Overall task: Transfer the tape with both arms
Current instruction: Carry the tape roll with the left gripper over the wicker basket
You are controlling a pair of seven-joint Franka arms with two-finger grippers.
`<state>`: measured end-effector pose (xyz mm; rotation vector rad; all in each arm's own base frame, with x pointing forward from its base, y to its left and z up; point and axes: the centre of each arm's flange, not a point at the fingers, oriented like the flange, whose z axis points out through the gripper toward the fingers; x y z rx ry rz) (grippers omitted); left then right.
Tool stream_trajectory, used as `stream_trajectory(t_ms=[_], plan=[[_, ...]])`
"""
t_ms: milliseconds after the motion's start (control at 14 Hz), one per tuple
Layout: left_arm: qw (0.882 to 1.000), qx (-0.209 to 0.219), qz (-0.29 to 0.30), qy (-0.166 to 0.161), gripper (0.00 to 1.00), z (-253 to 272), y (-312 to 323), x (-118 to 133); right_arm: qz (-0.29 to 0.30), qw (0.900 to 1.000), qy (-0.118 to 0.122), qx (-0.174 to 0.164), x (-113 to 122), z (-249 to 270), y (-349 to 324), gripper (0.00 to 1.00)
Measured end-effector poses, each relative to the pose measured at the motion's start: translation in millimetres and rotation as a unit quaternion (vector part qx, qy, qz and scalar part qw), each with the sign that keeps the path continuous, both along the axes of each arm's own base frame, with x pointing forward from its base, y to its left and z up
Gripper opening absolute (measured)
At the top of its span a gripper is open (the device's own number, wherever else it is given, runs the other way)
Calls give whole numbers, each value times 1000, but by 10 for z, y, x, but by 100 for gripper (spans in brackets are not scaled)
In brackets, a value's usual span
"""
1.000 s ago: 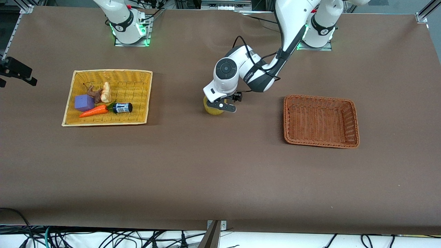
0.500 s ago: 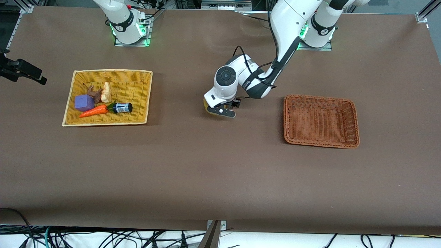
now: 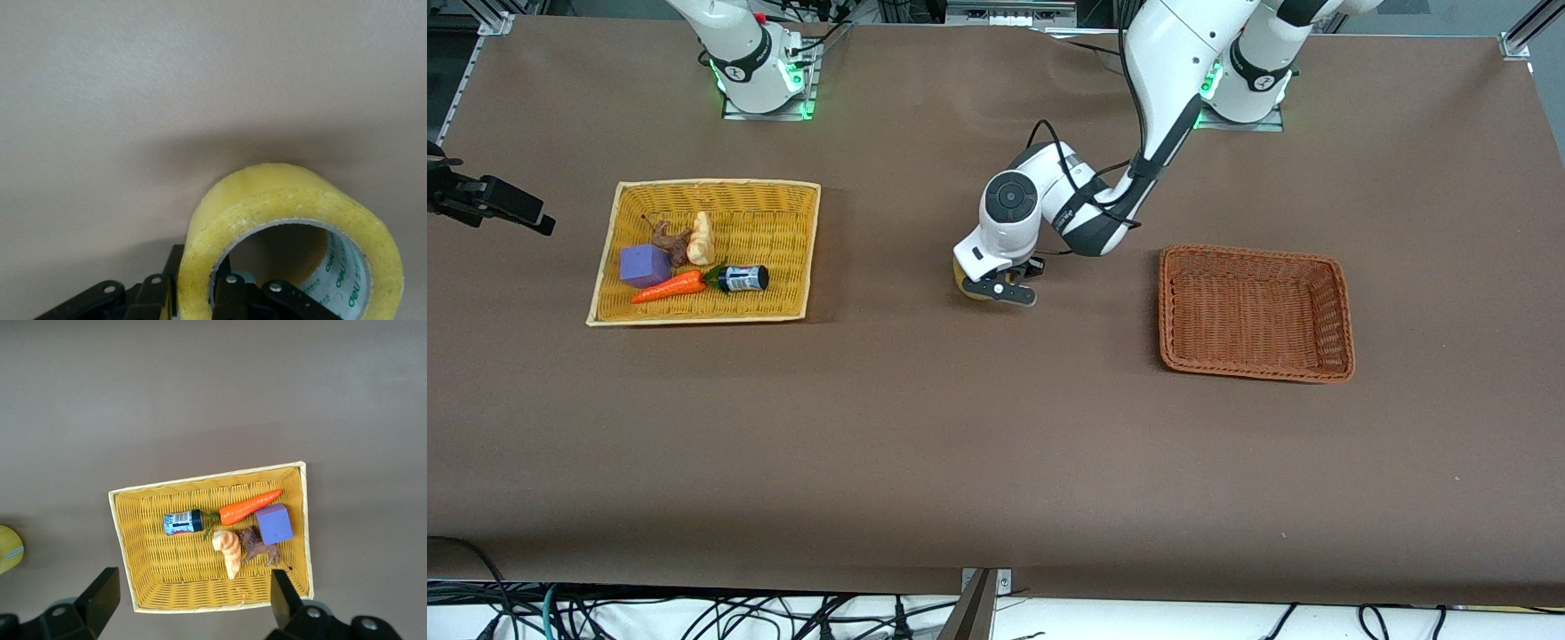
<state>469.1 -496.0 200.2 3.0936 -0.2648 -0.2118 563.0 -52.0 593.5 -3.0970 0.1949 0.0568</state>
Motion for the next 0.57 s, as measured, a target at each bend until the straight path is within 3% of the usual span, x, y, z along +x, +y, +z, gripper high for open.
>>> stream_trajectory(t_ms=[214,429,571], plan=[[998,49,25,20,22,607,366,270,1,1000,0,0,2,5,7,100],[992,95,56,54,22,1287,1269,675,4,1000,0,0,8,2,46,100],[990,118,36,64,22,1439,1920,943,5,1000,1,0,13,-7,61,100]])
